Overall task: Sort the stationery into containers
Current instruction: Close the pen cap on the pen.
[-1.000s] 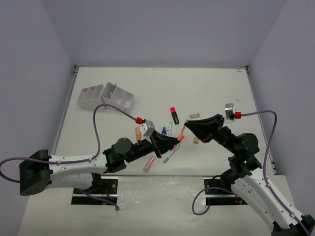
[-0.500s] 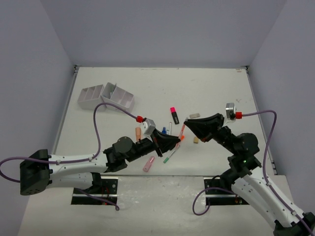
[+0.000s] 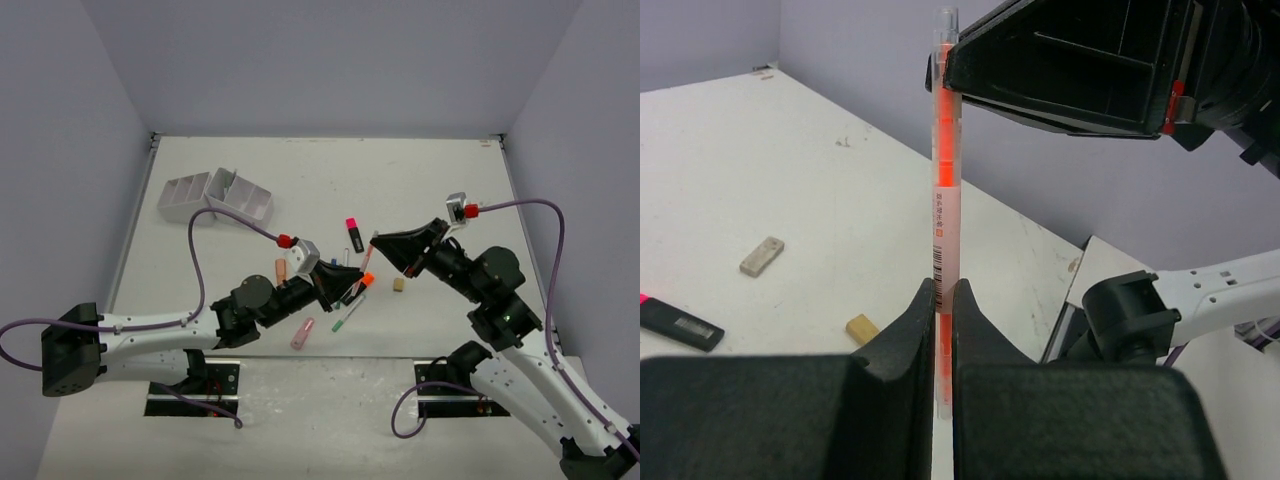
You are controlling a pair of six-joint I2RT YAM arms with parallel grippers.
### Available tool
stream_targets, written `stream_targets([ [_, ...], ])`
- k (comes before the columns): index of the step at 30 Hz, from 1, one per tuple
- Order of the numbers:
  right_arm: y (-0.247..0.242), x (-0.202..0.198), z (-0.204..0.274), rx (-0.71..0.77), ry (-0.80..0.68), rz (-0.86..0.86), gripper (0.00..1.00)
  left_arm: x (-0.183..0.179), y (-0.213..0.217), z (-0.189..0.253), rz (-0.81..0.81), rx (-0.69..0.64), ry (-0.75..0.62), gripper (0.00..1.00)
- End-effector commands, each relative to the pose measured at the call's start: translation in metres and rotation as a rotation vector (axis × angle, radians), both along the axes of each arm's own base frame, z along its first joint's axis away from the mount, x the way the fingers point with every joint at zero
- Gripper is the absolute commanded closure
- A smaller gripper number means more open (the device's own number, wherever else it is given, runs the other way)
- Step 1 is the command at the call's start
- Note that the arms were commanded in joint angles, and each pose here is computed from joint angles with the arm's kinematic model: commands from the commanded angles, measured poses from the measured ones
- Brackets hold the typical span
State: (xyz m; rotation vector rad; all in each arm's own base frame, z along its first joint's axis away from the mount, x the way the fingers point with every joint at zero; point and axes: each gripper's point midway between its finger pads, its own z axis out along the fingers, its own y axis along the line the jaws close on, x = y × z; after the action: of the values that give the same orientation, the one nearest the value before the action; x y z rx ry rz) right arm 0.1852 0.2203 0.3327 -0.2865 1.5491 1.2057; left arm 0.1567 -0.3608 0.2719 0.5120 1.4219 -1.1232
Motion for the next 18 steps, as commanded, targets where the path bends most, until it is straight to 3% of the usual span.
stream_targets([
  [1,0.016,-0.027,-0.049,-0.097,0.14,0.162,0.84,0.016,0.026,0.105,0.117,-0.274,-0.143,1.0],
  [3,0.02,-0.035,-0.037,-0.053,0.085,0.223,0.68,0.011,0.021,0.103,0.086,-0.264,-0.152,1.0],
  [4,0.021,-0.037,-0.033,-0.042,0.072,0.231,0.65,0.01,0.02,0.101,0.075,-0.259,-0.154,1.0],
  [11,0.019,-0.034,-0.022,-0.025,0.03,0.211,0.68,0.002,0.005,0.084,0.001,-0.229,-0.128,1.0],
  [14,0.019,-0.034,-0.018,-0.024,0.014,0.21,0.62,0.001,-0.001,0.08,-0.017,-0.22,-0.118,1.0],
  [18,0.009,-0.038,0.0,-0.023,-0.052,0.174,0.63,0.001,-0.003,0.074,-0.02,-0.199,-0.109,1.0],
])
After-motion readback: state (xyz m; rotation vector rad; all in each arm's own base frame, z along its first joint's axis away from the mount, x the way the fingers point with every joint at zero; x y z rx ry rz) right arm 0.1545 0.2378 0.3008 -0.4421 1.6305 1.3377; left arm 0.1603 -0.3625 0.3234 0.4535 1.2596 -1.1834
